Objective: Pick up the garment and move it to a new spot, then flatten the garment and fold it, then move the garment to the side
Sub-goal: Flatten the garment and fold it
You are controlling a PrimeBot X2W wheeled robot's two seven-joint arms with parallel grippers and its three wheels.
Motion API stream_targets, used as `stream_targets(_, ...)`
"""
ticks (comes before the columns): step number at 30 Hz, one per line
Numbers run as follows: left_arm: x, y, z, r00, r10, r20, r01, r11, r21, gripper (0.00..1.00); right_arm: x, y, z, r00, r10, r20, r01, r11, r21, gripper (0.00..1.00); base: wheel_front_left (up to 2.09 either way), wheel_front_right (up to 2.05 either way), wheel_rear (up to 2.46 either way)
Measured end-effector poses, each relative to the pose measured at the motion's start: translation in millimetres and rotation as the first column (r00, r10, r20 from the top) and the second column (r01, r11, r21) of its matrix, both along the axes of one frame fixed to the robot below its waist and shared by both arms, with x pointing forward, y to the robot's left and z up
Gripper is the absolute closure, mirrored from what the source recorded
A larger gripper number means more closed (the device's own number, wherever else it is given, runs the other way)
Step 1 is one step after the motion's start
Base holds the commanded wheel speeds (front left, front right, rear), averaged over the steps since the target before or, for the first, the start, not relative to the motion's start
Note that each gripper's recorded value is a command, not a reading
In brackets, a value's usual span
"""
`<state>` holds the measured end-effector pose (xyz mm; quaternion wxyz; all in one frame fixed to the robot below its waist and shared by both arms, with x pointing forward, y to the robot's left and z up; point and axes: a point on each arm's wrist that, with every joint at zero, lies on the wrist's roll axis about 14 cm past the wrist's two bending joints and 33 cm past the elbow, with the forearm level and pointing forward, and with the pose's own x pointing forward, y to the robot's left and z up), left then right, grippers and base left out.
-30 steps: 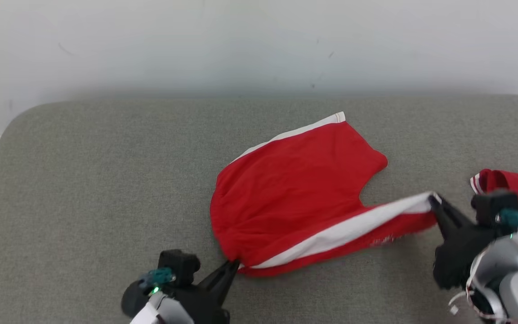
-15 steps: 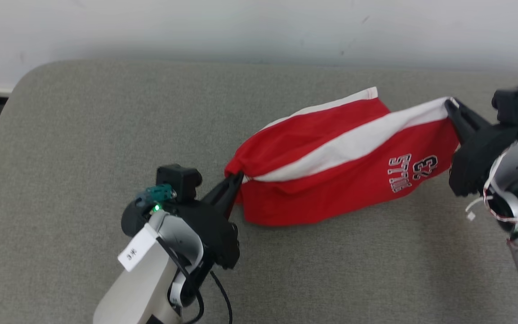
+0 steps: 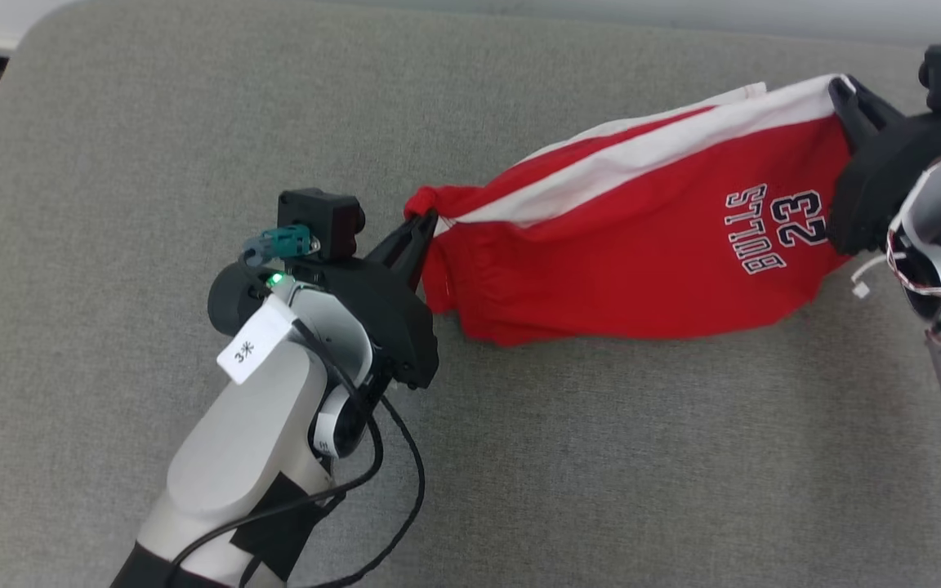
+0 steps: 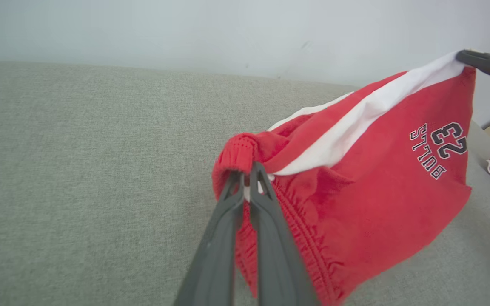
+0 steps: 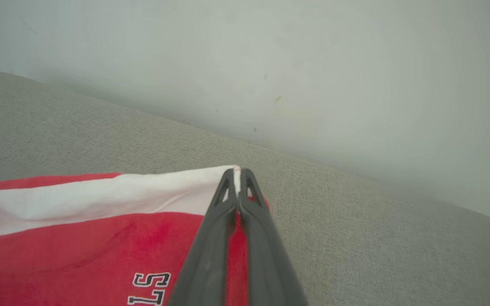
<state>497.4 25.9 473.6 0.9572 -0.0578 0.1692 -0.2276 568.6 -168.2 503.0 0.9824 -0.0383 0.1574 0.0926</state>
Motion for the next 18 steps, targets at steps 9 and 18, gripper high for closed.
stream_targets(9,10.5,-8.8,-20.2,0.999,-0.019,-0.049,0.019,1.0,-0.003,0.9,26.4,6.3,-27.3,0.999,-0.014,-0.03,0.015,1.0,0.006,1.0,0.0,0.0,0.0)
stream_targets(18,16.1,-15.7,-21.0,0.999,-0.023,-0.045,0.022,0.999,-0.025,0.19,40.3,10.5,-32.3,1.0,-0.015,-0.01,0.015,1.0,0.003,1.0,0.0,0.0,0.0)
